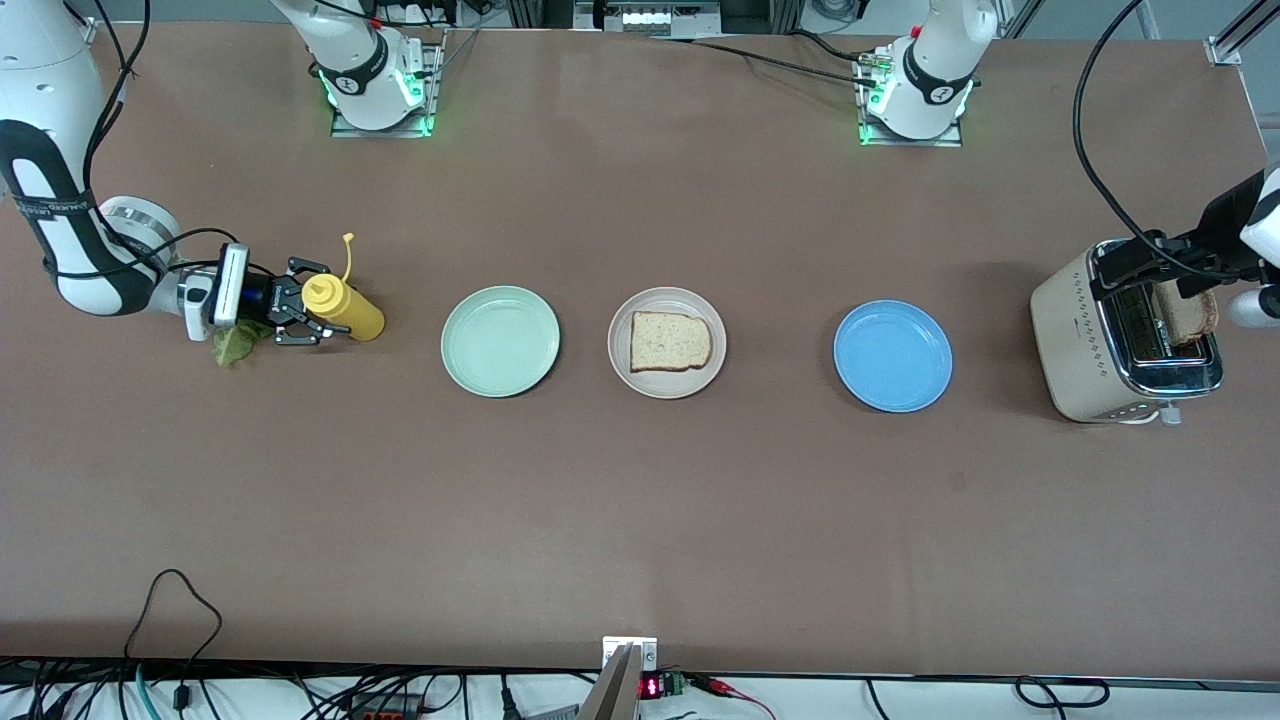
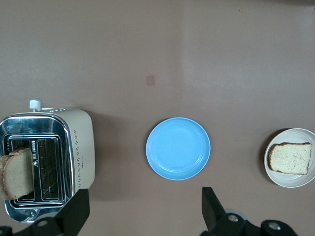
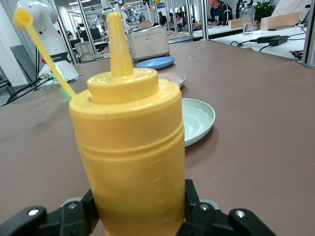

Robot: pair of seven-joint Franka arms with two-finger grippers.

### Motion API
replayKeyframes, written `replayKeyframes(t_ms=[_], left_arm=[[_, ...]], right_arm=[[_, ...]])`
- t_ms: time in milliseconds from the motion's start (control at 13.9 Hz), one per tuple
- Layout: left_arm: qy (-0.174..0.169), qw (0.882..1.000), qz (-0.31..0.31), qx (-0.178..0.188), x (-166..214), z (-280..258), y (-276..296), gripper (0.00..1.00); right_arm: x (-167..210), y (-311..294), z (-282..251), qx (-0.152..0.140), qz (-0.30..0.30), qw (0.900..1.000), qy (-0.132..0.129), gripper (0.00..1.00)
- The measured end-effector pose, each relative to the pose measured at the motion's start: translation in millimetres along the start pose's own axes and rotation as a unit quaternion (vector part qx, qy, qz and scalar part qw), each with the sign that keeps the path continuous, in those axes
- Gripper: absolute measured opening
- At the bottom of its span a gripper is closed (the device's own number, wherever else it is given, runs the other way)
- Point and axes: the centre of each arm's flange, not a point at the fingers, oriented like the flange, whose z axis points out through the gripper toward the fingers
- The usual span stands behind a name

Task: Make sandwich in beige plate with both arms
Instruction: 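Grasp the yellow mustard bottle with the right gripper and lift it, then carry the mustard bottle with the right gripper over the bread slice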

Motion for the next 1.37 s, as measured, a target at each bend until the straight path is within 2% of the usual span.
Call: replayKeyframes(t_ms=[360, 505, 721, 1081, 1369], left_arm=[[-0.002, 1.0, 0.023, 0.0, -0.2, 1.8, 1.0, 1.0], [-0.005, 1.0, 0.023, 0.0, -0.8, 3.2, 0.6, 1.0], [-0.007, 1.0, 0.023, 0.0, -1.0, 3.6, -0.1, 1.0], [-0.006, 1.0, 0.026, 0.0, -1.8, 2.8, 2.7, 1.0], [-0.019, 0.999, 0.029, 0.0, -5.4, 4.0, 5.1, 1.0]], right_arm=[[0.3, 0.4, -0.2, -0.001, 0.0, 1.0, 0.001, 0.54], [3.5, 3.6, 1.5, -0.004, 0.015, 1.0, -0.002, 0.54], [27.0, 19.4, 5.7, -0.015, 0.044, 0.998, -0.036, 0.54], [103.4, 41.3, 28.6, -0.036, 0.083, 0.991, -0.094, 0.51], [158.6, 47.3, 60.8, -0.051, 0.117, 0.983, -0.134, 0.51]])
